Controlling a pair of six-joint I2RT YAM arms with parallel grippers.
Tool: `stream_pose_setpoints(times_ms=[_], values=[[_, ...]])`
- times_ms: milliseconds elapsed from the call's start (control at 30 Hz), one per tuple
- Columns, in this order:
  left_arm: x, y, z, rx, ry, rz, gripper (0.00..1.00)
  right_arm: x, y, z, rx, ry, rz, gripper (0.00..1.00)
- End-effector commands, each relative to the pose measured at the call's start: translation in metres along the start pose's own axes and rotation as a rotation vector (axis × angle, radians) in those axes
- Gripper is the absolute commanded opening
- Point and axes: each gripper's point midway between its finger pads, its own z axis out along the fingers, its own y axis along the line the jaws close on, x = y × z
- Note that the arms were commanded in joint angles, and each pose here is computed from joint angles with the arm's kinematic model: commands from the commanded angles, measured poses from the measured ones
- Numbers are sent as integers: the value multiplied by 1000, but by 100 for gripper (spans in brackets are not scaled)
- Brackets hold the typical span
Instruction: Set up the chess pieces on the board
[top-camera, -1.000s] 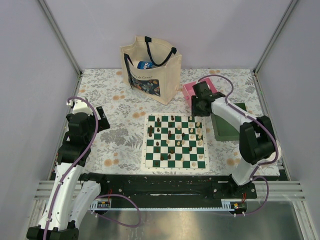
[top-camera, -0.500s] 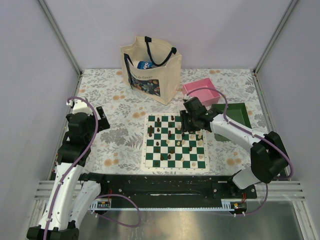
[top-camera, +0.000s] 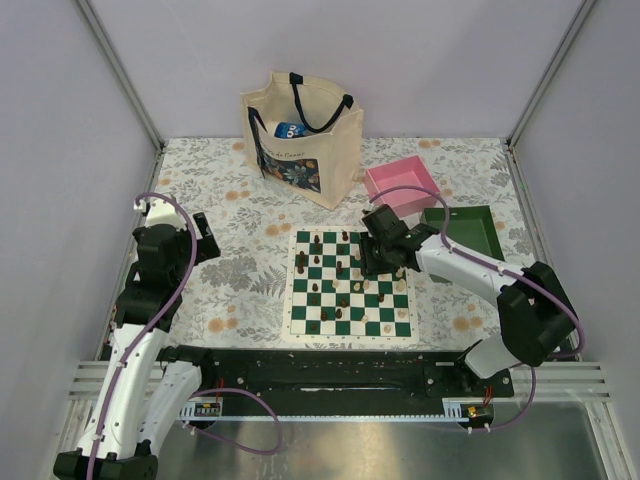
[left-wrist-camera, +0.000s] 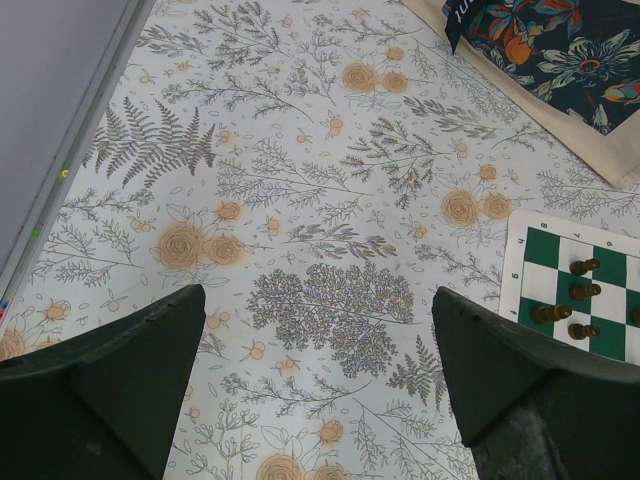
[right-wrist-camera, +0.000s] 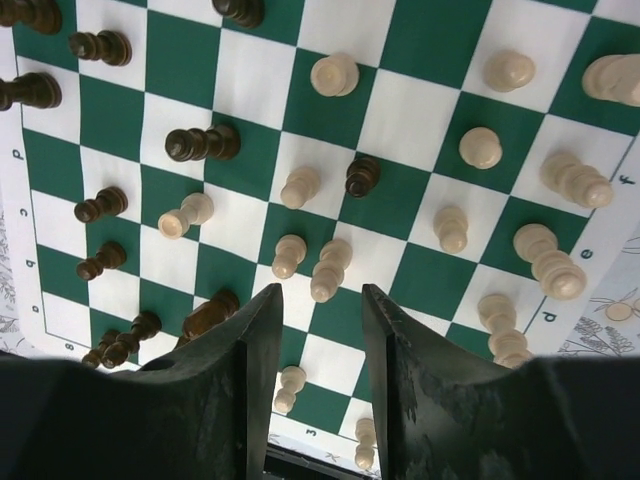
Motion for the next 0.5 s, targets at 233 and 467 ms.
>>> stream_pose_setpoints(times_ms=[233,467], values=[[-12,-3,-1,14,-36,-15,99,15,7,10,-3,51,-18,42],[-12,-3,-1,13,-36,-15,99,19,7,15,1,70,-21,41]])
